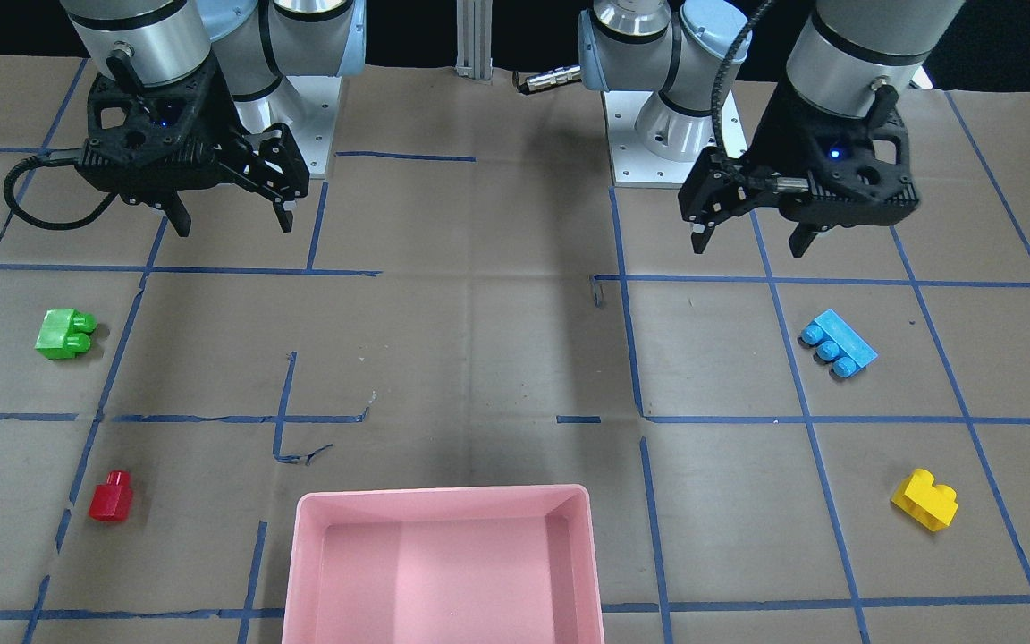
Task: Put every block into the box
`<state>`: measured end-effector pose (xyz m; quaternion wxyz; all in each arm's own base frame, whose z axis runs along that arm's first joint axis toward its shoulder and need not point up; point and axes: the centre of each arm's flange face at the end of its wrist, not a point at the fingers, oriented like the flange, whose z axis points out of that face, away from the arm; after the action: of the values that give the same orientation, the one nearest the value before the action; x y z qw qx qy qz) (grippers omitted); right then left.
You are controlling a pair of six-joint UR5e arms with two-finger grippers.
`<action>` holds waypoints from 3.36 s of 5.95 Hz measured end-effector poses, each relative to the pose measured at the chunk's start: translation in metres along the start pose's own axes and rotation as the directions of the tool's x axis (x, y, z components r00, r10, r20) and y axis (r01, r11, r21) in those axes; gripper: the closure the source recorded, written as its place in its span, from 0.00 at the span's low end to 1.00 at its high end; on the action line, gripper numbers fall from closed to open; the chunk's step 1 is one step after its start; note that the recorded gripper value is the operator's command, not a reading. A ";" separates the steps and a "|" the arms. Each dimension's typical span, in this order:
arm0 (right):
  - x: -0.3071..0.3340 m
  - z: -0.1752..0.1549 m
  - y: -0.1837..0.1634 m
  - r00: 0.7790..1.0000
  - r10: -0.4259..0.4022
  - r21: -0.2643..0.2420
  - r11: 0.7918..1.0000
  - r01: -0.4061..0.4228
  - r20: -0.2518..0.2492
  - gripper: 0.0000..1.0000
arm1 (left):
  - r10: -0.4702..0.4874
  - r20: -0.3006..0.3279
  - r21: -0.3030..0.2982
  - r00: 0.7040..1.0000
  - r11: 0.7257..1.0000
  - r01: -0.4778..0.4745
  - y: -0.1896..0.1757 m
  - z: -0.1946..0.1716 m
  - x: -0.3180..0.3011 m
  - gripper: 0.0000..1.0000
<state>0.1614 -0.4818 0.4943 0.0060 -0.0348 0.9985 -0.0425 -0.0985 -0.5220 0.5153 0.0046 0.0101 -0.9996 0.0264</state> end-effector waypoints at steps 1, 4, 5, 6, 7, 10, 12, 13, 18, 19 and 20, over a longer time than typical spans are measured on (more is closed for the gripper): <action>0.000 0.001 0.000 1.000 0.001 -0.002 1.000 -0.001 -0.001 0.00 | -0.088 0.005 -0.005 0.996 0.996 0.088 -0.008 0.002 -0.050 0.00; 0.002 0.004 -0.001 1.000 0.006 -0.008 1.000 -0.006 -0.002 0.00 | -0.313 0.005 -0.081 0.950 0.946 0.313 0.013 0.042 -0.233 0.00; 0.003 0.006 0.000 1.000 0.008 -0.019 1.000 -0.008 -0.003 0.00 | -0.362 0.002 -0.099 0.932 0.927 0.361 0.029 0.052 -0.277 0.00; 0.006 0.007 0.001 1.000 0.013 -0.026 1.000 -0.013 -0.009 0.00 | -0.410 0.000 -0.120 0.912 0.906 0.407 0.040 0.061 -0.296 0.01; 0.021 0.009 0.000 0.999 -0.007 -0.030 1.000 0.006 -0.036 0.00 | -0.449 -0.003 -0.155 0.894 0.883 0.443 0.047 0.080 -0.300 0.02; 0.167 0.038 -0.006 0.981 -0.181 -0.038 0.983 0.178 -0.077 0.00 | -0.485 0.007 -0.136 0.874 0.866 0.481 0.067 0.177 -0.293 0.02; 0.241 0.105 0.018 0.985 -0.124 -0.007 0.992 0.124 -0.121 0.00 | -0.488 0.016 -0.081 0.873 0.869 0.488 0.086 0.244 -0.283 0.02; 0.258 0.146 0.036 0.990 -0.088 -0.028 0.996 0.086 -0.114 0.00 | -0.492 0.019 -0.063 0.871 0.868 0.492 0.092 0.271 -0.281 0.02; 0.323 0.259 0.054 0.997 -0.003 -0.074 0.997 -0.003 -0.082 0.03 | -0.557 0.025 -0.016 0.830 0.830 0.558 0.094 0.300 -0.281 0.02; 0.324 0.274 0.061 0.997 0.007 -0.077 0.997 -0.013 -0.081 0.03 | -0.570 0.023 -0.019 0.821 0.821 0.571 0.092 0.307 -0.282 0.02; 0.323 0.285 0.066 0.996 0.007 -0.079 0.997 -0.014 -0.085 0.03 | -0.575 0.022 -0.014 0.818 0.818 0.575 0.090 0.314 -0.284 0.02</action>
<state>-0.1610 -0.4628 0.2021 -0.0374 -0.0279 0.9989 -0.0040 0.1812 -0.4433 0.1939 0.0041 0.3114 -0.9502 0.0139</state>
